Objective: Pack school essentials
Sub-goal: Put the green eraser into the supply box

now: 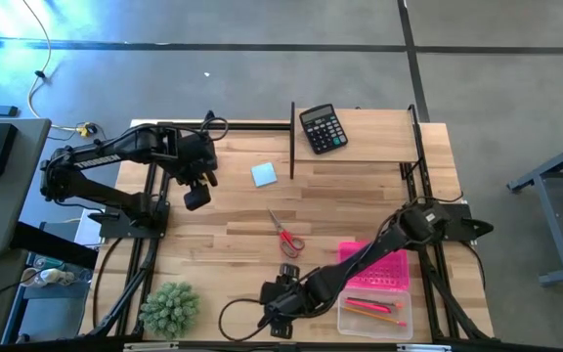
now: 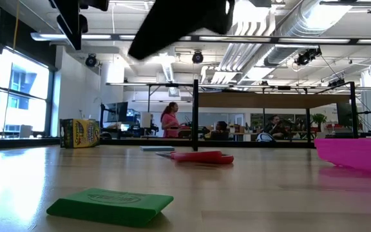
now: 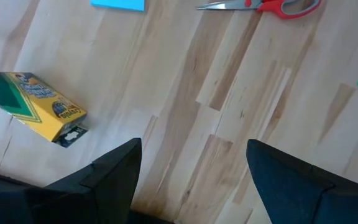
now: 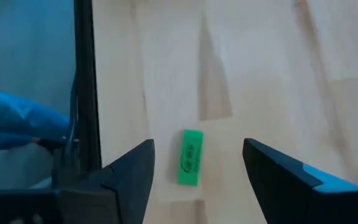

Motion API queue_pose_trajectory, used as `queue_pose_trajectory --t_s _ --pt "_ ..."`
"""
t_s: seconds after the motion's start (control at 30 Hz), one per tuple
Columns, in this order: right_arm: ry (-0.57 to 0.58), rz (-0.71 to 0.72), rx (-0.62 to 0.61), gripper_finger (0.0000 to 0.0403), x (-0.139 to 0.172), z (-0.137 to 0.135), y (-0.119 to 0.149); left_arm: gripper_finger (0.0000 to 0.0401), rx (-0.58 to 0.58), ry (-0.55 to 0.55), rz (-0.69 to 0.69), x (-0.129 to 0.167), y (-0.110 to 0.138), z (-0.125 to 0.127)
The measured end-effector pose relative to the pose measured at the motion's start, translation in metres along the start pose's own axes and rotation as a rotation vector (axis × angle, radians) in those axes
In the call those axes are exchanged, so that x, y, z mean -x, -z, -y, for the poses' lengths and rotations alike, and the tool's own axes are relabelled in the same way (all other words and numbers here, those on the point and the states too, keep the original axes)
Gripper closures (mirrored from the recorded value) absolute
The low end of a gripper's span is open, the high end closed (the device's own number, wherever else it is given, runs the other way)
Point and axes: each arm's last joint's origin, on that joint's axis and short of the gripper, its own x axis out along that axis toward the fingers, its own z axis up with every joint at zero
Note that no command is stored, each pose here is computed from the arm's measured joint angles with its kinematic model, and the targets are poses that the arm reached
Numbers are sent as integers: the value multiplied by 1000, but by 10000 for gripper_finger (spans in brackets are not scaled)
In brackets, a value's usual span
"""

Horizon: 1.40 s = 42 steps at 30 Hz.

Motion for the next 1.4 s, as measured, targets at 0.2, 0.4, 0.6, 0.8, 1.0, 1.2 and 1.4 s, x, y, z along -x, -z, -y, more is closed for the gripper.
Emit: queue_pose_trajectory --t_s 0.2,0.4,0.6,0.8,1.0,1.2,1.4 --pt "-3 -47 8 167 -24 -3 12 121 1 1 3 0 0 0" --pt "20 -81 22 167 -43 -2 21 121 1 1 4 0 0 0" --pt "24 -123 21 167 -57 -1 29 121 1 1 7 0 -1 0" --pt "6 -143 28 167 -63 -2 32 121 0 -41 17 0 -1 -1" --pt "10 -178 10 171 -67 -1 36 121 -1 -43 18 0 -1 -1" --pt "2 -201 4 232 -70 1 37 121 -2 -43 19 0 -1 -1" --pt "4 -220 6 289 -70 2 39 121 -10 -46 19 0 -1 -1"
